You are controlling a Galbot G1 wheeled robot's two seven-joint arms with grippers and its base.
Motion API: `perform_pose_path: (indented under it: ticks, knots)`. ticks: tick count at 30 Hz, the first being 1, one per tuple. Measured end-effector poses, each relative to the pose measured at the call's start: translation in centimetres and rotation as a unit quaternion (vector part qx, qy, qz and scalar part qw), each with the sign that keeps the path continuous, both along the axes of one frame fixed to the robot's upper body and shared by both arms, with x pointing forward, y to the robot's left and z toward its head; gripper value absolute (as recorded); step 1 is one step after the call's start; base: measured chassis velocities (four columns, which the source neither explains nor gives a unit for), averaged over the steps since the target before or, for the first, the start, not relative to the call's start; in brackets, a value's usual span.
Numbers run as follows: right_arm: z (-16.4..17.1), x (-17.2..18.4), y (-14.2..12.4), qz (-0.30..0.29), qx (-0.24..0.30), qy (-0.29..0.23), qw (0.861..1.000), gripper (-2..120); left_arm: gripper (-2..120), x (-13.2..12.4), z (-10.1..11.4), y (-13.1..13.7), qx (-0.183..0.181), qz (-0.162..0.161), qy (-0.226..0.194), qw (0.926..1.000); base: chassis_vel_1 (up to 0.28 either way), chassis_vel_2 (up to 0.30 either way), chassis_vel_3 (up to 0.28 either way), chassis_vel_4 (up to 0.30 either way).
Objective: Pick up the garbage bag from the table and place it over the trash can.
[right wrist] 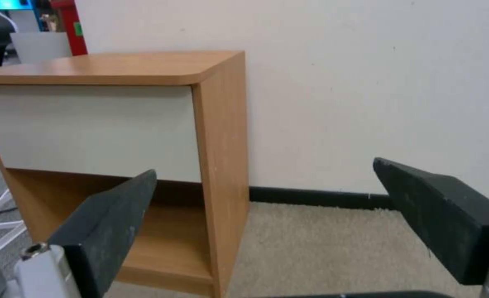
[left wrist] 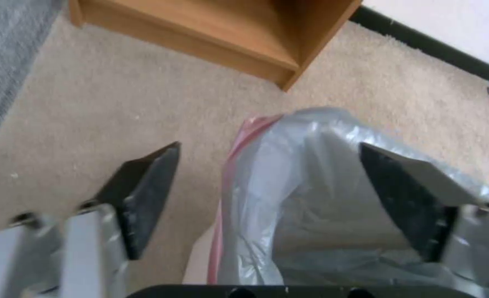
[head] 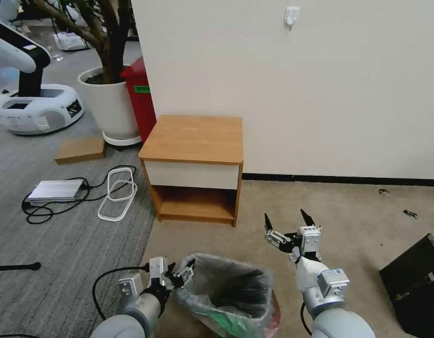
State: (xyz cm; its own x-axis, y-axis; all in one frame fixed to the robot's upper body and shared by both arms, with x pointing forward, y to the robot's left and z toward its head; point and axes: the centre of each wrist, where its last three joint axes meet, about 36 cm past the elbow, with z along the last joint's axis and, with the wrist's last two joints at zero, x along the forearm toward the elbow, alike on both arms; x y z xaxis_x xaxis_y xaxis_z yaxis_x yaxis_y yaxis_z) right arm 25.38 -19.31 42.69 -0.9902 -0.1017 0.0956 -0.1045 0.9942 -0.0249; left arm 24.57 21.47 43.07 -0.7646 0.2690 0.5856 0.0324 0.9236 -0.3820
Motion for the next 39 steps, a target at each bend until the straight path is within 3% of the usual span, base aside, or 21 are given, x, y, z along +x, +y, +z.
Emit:
perform_pose_path:
  ticks: [5, 7, 10, 11, 14, 15, 17, 19, 22, 30, 39]
  knots:
    - [0.0, -0.4, -0.2, -0.006, 0.018, 0.003, 1.000, 100, 99, -0.1, 1.1, 0.8, 0.023, -0.003, -0.050, 0.9985, 0.000, 0.000, 0.000, 0.000]
    - [-0.1, -0.9, -0.5, -0.014, 0.034, 0.005, 0.999, 100, 99, 0.1, 1.5, 1.5, 0.053, -0.002, -0.113, 0.9922, 0.000, 0.000, 0.000, 0.000]
    - [-0.4, -1.8, -1.0, -0.032, 0.055, -0.003, 0.998, 100, 100, 0.3, 2.8, 2.9, 0.102, -0.010, -0.209, 0.9725, 0.000, 0.000, 0.000, 0.000]
    - [-0.4, -1.8, -1.0, -0.032, 0.055, -0.003, 0.998, 100, 100, 0.3, 2.8, 2.9, 0.102, -0.010, -0.209, 0.9725, 0.000, 0.000, 0.000, 0.000]
    - [-0.9, -2.6, -1.5, -0.052, 0.074, -0.028, 0.995, 100, 100, 0.5, 4.1, 5.4, 0.157, -0.017, -0.292, 0.9432, 0.000, 0.000, 0.000, 0.000]
    - [-0.9, -2.6, -1.5, -0.052, 0.074, -0.028, 0.995, 100, 100, 0.5, 4.1, 5.4, 0.157, -0.017, -0.292, 0.9432, 0.000, 0.000, 0.000, 0.000]
    - [-1.4, -3.0, -2.1, -0.055, 0.083, -0.043, 0.994, 100, 100, 0.4, 4.5, 7.7, 0.197, -0.020, -0.323, 0.9255, 0.000, 0.000, 0.000, 0.000]
    - [-1.6, -3.2, -2.4, -0.053, 0.085, -0.045, 0.994, 100, 100, 0.1, 4.6, 8.9, 0.212, -0.021, -0.324, 0.9216, 0.000, 0.000, 0.000, 0.000]
    - [-2.4, -3.5, -3.1, -0.051, 0.084, -0.047, 0.994, 100, 100, -0.7, 4.5, 10.5, 0.231, -0.018, -0.313, 0.9210, 0.000, 0.000, 0.000, 0.000]
    - [-3.3, -2.5, -4.4, -0.060, 0.066, -0.053, 0.995, 100, 100, -1.9, 2.3, 11.6, 0.225, 0.006, -0.256, 0.9400, 0.000, 0.000, 0.000, 0.000]
    - [-3.3, -2.4, -4.4, -0.060, 0.063, -0.053, 0.995, 100, 100, -1.8, 2.2, 11.4, 0.224, 0.008, -0.251, 0.9415, 0.000, 0.000, 0.000, 0.000]
